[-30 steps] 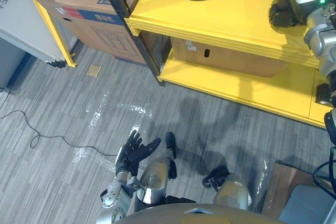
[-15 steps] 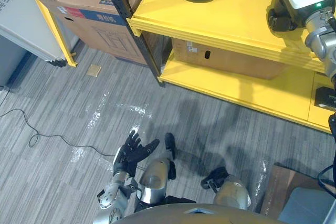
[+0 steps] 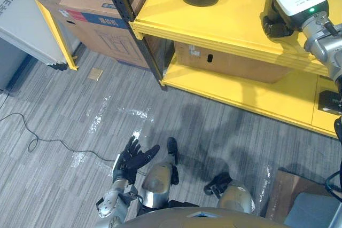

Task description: Walk over and take three plastic housings, then place them on the shelf

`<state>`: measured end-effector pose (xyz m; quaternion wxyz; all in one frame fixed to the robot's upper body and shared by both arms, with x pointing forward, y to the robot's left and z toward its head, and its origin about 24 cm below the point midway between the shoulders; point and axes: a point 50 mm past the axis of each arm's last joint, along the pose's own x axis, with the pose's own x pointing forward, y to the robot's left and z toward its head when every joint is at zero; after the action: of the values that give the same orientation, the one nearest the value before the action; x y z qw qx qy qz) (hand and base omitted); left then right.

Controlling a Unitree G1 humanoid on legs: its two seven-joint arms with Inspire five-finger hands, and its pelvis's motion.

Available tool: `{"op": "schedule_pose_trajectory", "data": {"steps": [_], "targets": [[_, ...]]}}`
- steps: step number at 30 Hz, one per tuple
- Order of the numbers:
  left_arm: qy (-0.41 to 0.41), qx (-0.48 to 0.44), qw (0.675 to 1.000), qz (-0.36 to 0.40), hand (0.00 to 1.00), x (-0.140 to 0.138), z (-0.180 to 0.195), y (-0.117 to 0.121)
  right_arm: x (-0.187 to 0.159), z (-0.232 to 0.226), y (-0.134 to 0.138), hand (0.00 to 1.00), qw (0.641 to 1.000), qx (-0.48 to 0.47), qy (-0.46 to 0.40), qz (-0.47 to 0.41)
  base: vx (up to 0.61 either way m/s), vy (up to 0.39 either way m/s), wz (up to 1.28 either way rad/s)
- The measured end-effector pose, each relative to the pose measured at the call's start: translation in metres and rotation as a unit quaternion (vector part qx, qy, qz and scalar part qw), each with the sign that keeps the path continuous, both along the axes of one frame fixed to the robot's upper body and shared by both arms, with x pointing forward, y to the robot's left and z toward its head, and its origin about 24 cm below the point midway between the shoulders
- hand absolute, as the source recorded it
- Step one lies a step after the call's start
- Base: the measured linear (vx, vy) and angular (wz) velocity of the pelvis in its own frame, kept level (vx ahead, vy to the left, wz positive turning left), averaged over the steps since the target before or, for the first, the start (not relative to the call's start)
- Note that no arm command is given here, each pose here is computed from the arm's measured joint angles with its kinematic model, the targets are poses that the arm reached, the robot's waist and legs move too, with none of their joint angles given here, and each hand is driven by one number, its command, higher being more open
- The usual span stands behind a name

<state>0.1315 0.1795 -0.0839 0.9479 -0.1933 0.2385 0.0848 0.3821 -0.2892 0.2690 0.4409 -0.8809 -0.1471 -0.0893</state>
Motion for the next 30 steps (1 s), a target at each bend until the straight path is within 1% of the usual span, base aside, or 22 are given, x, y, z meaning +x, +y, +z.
{"op": "schedule_pose_trajectory", "data": {"steps": [6, 7, 19, 30], "targets": [[0.002, 0.0, 1.0, 0.0, 1.0, -0.001, -0.001, 0.0, 0.001, 0.0, 0.0, 0.0, 1.0, 0.001, 0.011, -0.012, 0.01, -0.026, 0.01], [0.002, 0.0, 1.0, 0.0, 1.0, -0.001, -0.001, 0.0, 0.001, 0.0, 0.0, 1.0, 1.0, 0.001, 0.011, -0.015, 0.0, 0.0, 0.0], [0.002, 0.001, 1.0, 0.0, 1.0, -0.001, -0.001, 0.0, 0.002, -0.006, -0.003, 1.0, 0.998, 0.059, 0.016, -0.033, 0.0, 0.0, 0.0], [0.004, 0.003, 1.0, -0.001, 1.0, -0.001, -0.001, 0.0, 0.001, -0.019, -0.001, 1.0, 0.998, 0.053, 0.036, -0.022, 0.01, -0.007, -0.02]]}}
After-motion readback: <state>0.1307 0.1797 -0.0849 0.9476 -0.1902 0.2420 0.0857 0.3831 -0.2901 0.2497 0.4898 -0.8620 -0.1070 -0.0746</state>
